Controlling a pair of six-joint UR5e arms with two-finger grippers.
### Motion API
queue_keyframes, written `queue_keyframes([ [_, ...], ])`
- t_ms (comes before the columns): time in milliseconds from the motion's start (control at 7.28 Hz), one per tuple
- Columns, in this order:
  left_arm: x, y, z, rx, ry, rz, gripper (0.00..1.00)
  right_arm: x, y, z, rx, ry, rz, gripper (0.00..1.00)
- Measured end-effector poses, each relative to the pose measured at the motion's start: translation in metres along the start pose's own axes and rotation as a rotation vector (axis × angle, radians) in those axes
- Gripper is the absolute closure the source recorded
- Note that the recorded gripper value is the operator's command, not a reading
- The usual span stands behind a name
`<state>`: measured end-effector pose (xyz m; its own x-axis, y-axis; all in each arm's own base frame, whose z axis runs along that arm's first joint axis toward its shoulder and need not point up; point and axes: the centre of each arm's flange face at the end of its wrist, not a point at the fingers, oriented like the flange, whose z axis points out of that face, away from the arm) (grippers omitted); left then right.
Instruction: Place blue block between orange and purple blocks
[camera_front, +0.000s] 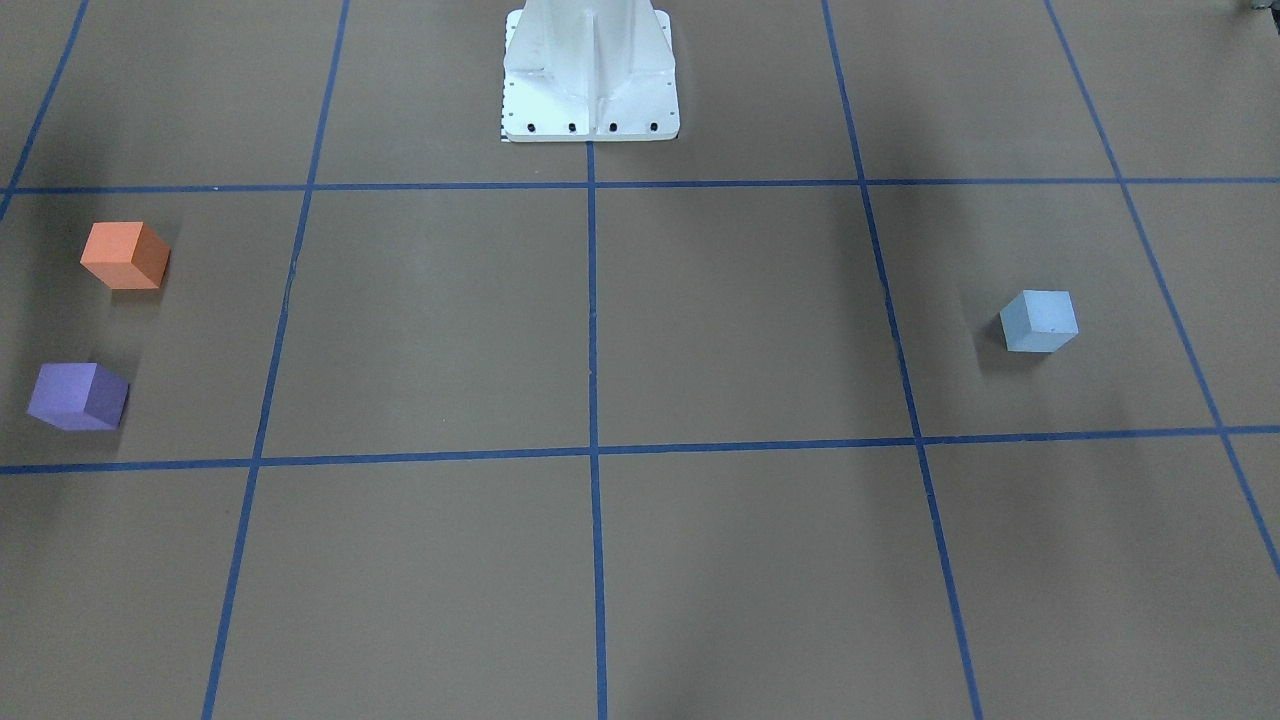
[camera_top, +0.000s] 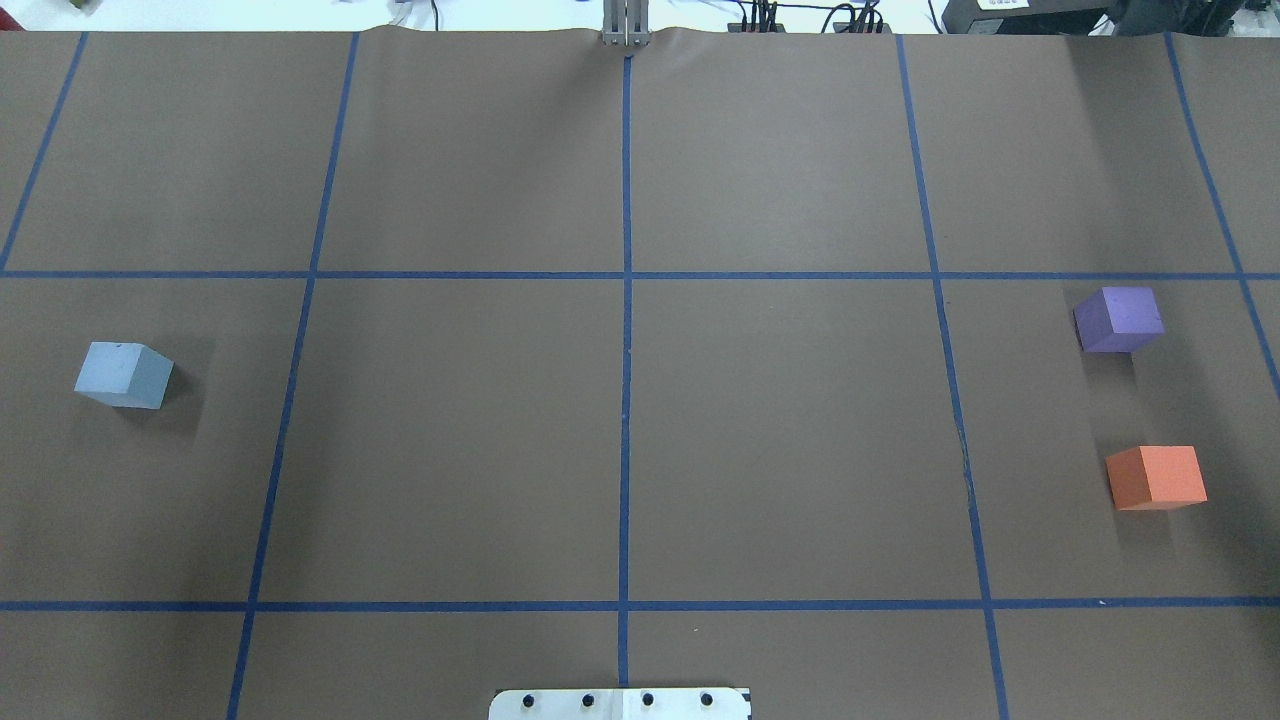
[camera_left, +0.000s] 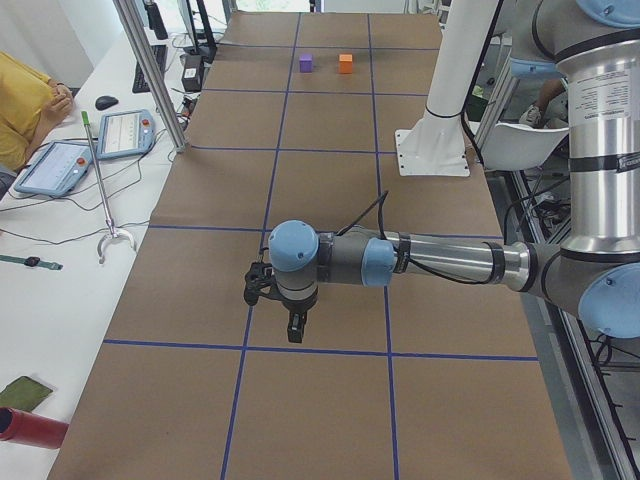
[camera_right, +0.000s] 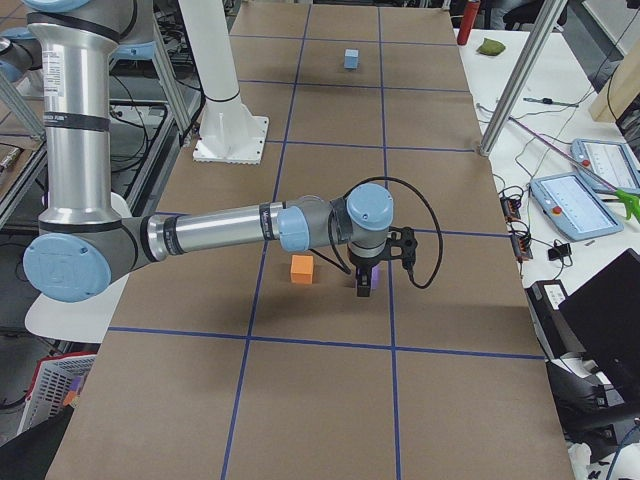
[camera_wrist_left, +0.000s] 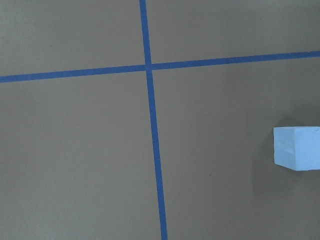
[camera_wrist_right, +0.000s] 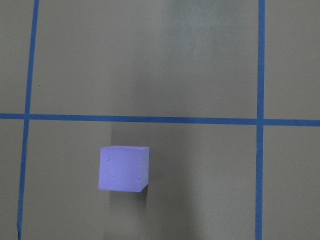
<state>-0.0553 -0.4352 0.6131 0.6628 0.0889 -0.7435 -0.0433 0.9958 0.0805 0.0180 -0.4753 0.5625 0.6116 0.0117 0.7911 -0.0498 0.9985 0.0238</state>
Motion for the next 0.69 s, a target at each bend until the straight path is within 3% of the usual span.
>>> queue_keyframes([
  [687, -0.02, 0.005, 0.019, 0.018, 0.0, 0.022, 0.0, 0.002, 0.009, -0.003, 0.005, 0.005, -0.003, 0.0],
])
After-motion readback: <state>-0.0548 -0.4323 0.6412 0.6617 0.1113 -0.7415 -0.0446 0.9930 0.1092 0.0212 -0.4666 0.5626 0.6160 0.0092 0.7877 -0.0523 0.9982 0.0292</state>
